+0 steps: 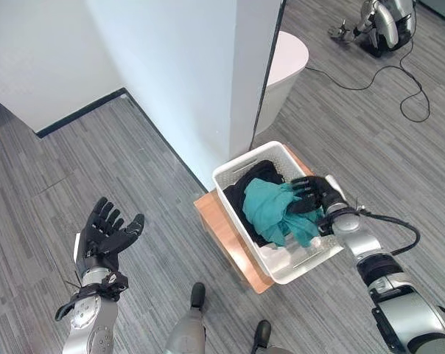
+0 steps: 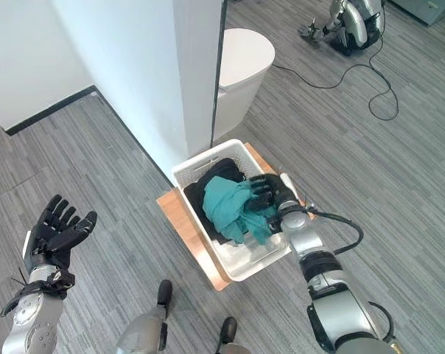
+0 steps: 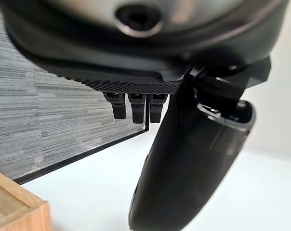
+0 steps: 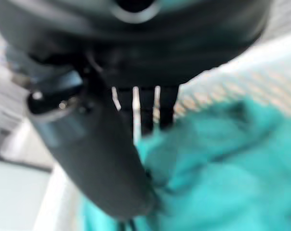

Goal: Pick up bed clothes into laundry basket.

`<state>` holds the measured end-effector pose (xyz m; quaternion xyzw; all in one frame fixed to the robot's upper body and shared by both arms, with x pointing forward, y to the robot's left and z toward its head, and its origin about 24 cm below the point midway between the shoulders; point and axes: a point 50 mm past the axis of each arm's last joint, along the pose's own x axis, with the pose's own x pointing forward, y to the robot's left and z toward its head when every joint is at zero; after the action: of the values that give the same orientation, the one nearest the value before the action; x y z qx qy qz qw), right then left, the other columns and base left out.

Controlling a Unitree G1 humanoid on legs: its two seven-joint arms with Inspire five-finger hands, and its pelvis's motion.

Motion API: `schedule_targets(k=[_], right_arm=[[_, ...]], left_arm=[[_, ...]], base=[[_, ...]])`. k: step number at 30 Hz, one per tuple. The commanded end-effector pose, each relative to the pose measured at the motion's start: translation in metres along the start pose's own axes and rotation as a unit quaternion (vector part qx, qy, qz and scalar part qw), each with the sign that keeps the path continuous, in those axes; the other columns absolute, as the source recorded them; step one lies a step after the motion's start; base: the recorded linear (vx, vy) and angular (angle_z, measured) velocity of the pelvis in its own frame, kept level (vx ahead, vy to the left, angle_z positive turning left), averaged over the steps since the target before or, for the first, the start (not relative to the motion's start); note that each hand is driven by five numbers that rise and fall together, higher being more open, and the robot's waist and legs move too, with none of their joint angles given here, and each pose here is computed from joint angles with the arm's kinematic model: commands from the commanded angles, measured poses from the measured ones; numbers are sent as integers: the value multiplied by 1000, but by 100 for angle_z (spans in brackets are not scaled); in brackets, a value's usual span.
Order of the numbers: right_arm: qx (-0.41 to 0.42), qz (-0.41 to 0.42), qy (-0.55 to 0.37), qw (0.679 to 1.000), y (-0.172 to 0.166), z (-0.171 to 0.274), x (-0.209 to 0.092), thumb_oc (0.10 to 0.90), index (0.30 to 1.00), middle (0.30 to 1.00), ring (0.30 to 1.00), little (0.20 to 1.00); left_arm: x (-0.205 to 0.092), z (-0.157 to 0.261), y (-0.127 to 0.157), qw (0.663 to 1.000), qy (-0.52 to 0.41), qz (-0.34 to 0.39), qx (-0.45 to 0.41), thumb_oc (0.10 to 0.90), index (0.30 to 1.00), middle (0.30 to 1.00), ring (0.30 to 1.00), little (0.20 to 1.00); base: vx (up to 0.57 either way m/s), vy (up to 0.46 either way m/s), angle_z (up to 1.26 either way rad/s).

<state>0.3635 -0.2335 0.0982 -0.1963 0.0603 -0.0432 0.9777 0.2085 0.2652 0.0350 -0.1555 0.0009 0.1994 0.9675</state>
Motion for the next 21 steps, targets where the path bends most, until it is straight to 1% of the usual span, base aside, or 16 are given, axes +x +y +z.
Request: schedule_targets(k=[1, 2, 3, 4, 5, 7, 8, 9, 11, 12, 15, 17, 18, 20, 21], right_arm=[[39, -8, -228, 973, -13, 120, -2, 800, 900, 900, 900, 900], [40, -8, -228, 973, -13, 120, -2, 800, 900, 900, 900, 900], [73, 30, -285, 955, -2, 141, -16, 800, 900, 900, 900, 900], [91, 50, -306, 946, 4, 147, -24, 800, 900, 900, 900, 900], [91, 50, -306, 947, 4, 146, -24, 800, 900, 900, 900, 900], [105, 93, -356, 924, 14, 159, -45, 800, 900, 900, 900, 900], [116, 116, -377, 912, 18, 160, -57, 800, 900, 900, 900, 900], [116, 116, -376, 912, 18, 159, -58, 800, 900, 900, 900, 900], [118, 148, -397, 898, 23, 152, -78, 800, 900, 900, 900, 900], [119, 148, -396, 898, 23, 151, -78, 800, 900, 900, 900, 900], [148, 159, -387, 896, 22, 133, -89, 800, 900, 900, 900, 900], [183, 152, -376, 896, 19, 116, -95, 800, 900, 900, 900, 900], [184, 151, -375, 896, 19, 116, -96, 800, 900, 900, 900, 900], [243, 138, -334, 900, 20, 80, -106, 800, 900, 900, 900, 900], [264, 128, -297, 908, 22, 56, -111, 800, 900, 900, 900, 900]], left_arm=[[8, 49, -9, 991, -130, -21, -6, 800, 900, 900, 900, 900], [8, 49, -9, 991, -130, -21, -6, 800, 900, 900, 900, 900], [9, 47, -12, 992, -125, -26, -10, 800, 900, 900, 900, 900], [9, 45, -13, 992, -122, -26, -13, 800, 900, 900, 900, 900], [9, 45, -13, 992, -121, -26, -13, 800, 900, 900, 900, 900], [9, 43, -13, 993, -117, -20, -15, 800, 900, 900, 900, 900], [7, 41, -10, 994, -112, -13, -15, 800, 900, 900, 900, 900], [7, 41, -10, 994, -111, -13, -14, 800, 900, 900, 900, 900], [4, 38, -6, 994, -107, -3, -15, 800, 900, 900, 900, 900], [3, 37, -6, 994, -106, -4, -15, 800, 900, 900, 900, 900], [-1, 35, -3, 994, -104, 7, -17, 800, 900, 900, 900, 900], [-2, 36, -1, 994, -108, 15, -22, 800, 900, 900, 900, 900], [-2, 36, -1, 994, -107, 14, -21, 800, 900, 900, 900, 900], [-5, 35, 4, 993, -109, 27, -24, 800, 900, 900, 900, 900], [-5, 35, 6, 994, -108, 28, -18, 800, 900, 900, 900, 900]], base=[[0, 12, -8], [5, 10, -14], [12, 7, -17], [13, 7, -15], [11, 1, -9], [5, 3, -2], [0, 0, 0], [0, 0, 0], [0, 0, 0], [0, 0, 0], [0, 0, 0], [0, 0, 0], [0, 0, 0], [-16, 45, -1], [-64, 35, -5]])
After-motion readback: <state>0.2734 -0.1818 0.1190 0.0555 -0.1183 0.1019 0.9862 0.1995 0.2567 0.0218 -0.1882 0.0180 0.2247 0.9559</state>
